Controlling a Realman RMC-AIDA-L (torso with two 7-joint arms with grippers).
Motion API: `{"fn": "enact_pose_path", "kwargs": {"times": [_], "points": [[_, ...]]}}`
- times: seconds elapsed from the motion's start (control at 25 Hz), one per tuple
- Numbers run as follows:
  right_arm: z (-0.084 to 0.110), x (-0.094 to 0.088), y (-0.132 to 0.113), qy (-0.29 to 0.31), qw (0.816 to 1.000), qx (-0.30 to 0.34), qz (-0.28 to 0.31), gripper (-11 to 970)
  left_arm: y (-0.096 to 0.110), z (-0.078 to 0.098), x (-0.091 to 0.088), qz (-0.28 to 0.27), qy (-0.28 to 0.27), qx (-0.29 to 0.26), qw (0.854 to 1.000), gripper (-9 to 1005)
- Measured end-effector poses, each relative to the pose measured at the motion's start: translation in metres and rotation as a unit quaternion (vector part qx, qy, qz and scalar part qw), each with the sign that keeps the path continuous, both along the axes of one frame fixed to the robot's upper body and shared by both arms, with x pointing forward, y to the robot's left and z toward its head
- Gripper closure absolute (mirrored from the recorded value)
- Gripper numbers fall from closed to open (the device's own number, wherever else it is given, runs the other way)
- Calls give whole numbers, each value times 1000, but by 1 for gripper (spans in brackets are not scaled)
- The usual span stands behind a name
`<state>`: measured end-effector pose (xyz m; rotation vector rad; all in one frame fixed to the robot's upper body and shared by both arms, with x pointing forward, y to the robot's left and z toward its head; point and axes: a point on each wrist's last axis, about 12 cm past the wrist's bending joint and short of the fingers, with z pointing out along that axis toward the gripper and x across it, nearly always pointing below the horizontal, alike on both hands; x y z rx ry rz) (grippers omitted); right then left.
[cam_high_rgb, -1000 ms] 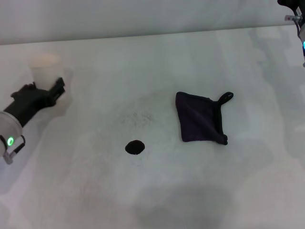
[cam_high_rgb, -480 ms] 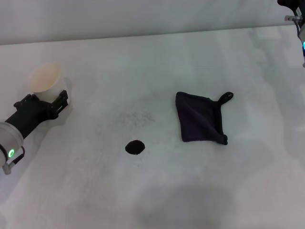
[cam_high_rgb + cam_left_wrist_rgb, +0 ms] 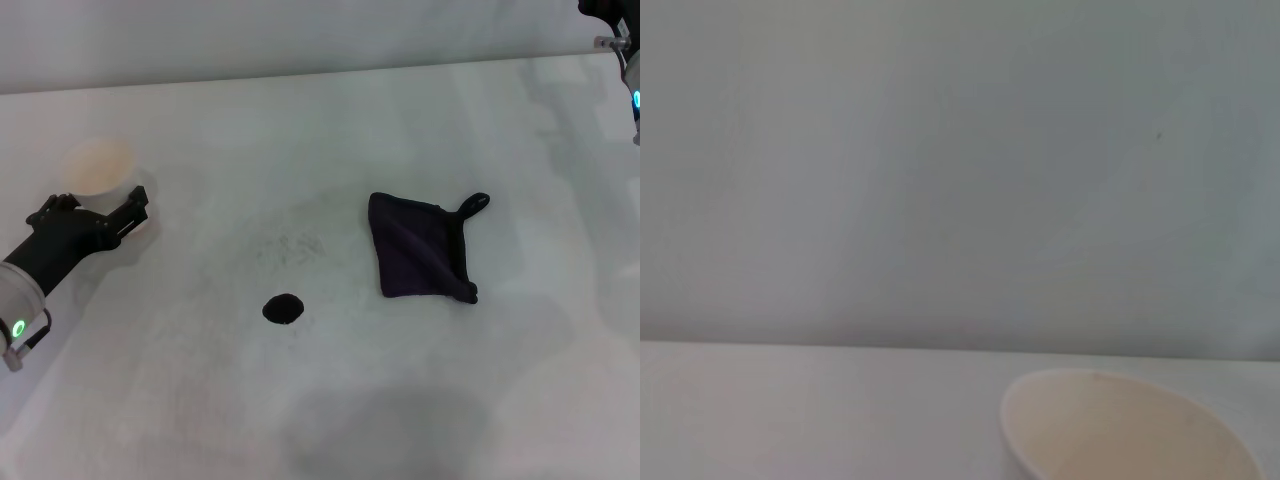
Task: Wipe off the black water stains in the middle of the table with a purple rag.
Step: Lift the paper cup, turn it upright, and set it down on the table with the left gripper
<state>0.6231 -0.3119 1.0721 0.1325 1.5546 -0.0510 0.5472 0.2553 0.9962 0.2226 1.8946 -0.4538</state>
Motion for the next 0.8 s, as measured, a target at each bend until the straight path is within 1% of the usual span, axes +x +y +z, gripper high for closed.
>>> {"fn": "enact_pose_path", "kwargs": {"times": [0.24, 0.52, 0.8], "points": [[0, 0, 0, -1, 1000, -1, 1, 119, 2, -2, -3, 3, 3, -1, 1000, 106], [1, 0, 1, -2, 1000, -3, 4, 119, 7, -6, -11, 14, 14, -16, 1000, 103], [2, 1, 1, -4, 1000, -3, 4, 119, 14, -12, -32, 15, 6, -36, 999, 104]]}}
